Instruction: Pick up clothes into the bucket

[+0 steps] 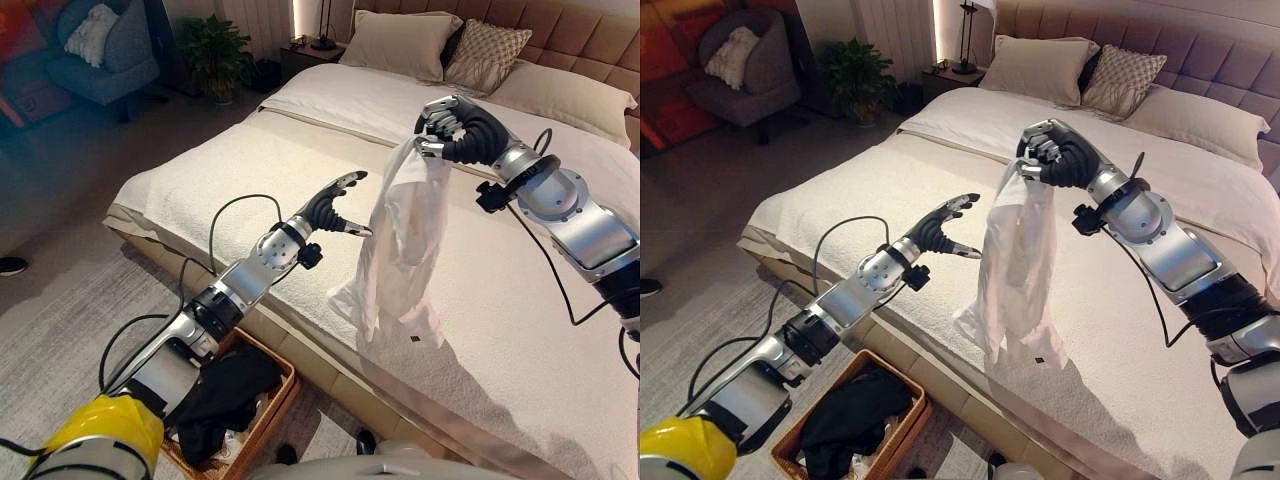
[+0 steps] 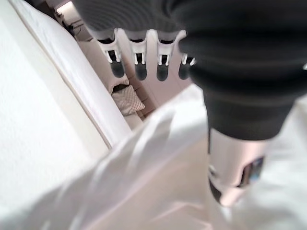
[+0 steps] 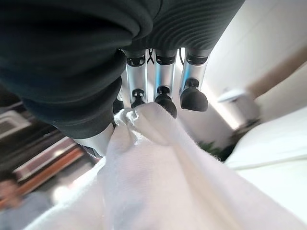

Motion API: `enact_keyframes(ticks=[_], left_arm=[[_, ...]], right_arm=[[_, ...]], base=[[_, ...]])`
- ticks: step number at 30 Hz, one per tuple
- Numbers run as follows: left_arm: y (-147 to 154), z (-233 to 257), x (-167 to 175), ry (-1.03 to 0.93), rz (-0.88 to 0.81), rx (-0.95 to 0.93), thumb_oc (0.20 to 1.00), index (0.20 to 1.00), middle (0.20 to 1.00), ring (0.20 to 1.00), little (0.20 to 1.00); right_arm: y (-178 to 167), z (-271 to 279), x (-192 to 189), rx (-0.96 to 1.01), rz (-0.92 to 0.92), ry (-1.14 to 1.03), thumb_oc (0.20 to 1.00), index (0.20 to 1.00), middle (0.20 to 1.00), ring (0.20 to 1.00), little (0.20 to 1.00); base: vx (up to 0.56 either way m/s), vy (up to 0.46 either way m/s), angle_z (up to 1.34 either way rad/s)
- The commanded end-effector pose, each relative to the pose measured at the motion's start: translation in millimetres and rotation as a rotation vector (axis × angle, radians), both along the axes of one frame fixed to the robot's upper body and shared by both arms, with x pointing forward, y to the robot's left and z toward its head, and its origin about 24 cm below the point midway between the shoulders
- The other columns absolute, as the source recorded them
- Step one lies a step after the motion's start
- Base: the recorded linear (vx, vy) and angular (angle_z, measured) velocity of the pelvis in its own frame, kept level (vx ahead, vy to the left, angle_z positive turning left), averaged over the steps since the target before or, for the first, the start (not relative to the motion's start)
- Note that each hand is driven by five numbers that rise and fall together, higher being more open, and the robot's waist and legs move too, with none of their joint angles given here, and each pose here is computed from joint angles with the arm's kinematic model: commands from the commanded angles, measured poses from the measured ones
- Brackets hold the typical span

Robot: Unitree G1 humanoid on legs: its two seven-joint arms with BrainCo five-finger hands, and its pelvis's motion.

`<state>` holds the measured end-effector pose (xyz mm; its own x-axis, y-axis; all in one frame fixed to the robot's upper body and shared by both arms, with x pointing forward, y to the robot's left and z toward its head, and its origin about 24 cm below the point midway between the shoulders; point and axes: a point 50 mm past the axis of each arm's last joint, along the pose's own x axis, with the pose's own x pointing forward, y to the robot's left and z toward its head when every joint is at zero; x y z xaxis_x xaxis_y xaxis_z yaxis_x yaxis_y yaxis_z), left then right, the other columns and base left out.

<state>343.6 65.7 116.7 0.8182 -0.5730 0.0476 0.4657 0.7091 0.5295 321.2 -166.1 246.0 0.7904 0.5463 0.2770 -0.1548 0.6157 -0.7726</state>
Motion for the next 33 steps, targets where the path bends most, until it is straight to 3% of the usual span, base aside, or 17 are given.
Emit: enact_keyframes(ticks=[1,9,16,17,18,19,20,21,29,33], left_arm=[[-2.2,4.4,10.8,-0.024,0.011,0.049,1.0,1.0,1.0,1.0,1.0],[-30.5,-34.8,0.5,0.165,-0.017,0.017,1.0,1.0,1.0,1.0,1.0],[-56.3,-34.3,-23.7,0.492,-0.343,-0.13,1.0,1.0,1.0,1.0,1.0],[-50.8,-32.6,-26.9,0.542,-0.391,-0.126,0.878,0.878,0.878,0.878,0.878],[-50.3,-32.4,-26.8,0.543,-0.39,-0.126,0.878,0.878,0.878,0.878,0.878],[-46.0,-31.3,-27.4,0.562,-0.411,-0.11,0.586,0.586,0.586,0.586,0.586],[-42.9,-31.9,-27.6,0.575,-0.415,-0.106,0.504,0.504,0.504,0.504,0.504],[-37.0,-33.1,-27.2,0.577,-0.42,-0.074,0.2,0.2,0.2,0.2,0.2],[1.4,-40.7,-16.2,0.549,-0.317,0.015,0.2,0.2,0.2,0.2,0.2],[36.7,-44.8,-6.2,0.484,-0.163,0.063,0.2,0.2,0.2,0.2,0.2]], right_arm=[[5.9,33.7,-5.5,0.071,0.07,-0.095,0.2,0.2,0.2,0.2,0.2],[23.7,44.1,-24.7,0.179,0.208,-0.138,0.2,0.2,0.2,0.2,0.2],[32.0,40.5,-16.4,0.196,0.229,-0.089,0.2,0.2,0.2,0.2,0.2],[33.7,37.6,-13.2,0.181,0.224,-0.078,0.2,0.2,0.2,0.2,0.2],[34.0,37.8,-13.1,0.181,0.225,-0.078,0.2,0.2,0.2,0.2,0.2],[32.5,35.6,-9.6,0.178,0.209,-0.068,0.2,0.2,0.2,0.2,0.2],[31.6,34.4,-7.6,0.178,0.2,-0.065,0.2,0.2,0.2,0.2,0.2],[30.0,32.2,-4.4,0.174,0.185,-0.059,0.2,0.2,0.2,0.2,0.2],[3.0,24.0,13.2,0.194,0.021,-0.06,0.2,0.2,0.2,0.2,0.2],[-24.0,17.6,14.6,0.257,-0.081,-0.053,0.2,0.2,0.2,0.2,0.2]], base=[[0.03,0.009,-0.05],[0.0,0.002,0.0],[0.0,0.005,0.0],[0.01,0.03,0.01],[0.0,0.0,0.0],[0.0,0.0,0.0],[0.01,0.034,-0.01],[0.01,0.032,0.01],[0.0,0.004,0.0],[0.0,0.0,0.0]])
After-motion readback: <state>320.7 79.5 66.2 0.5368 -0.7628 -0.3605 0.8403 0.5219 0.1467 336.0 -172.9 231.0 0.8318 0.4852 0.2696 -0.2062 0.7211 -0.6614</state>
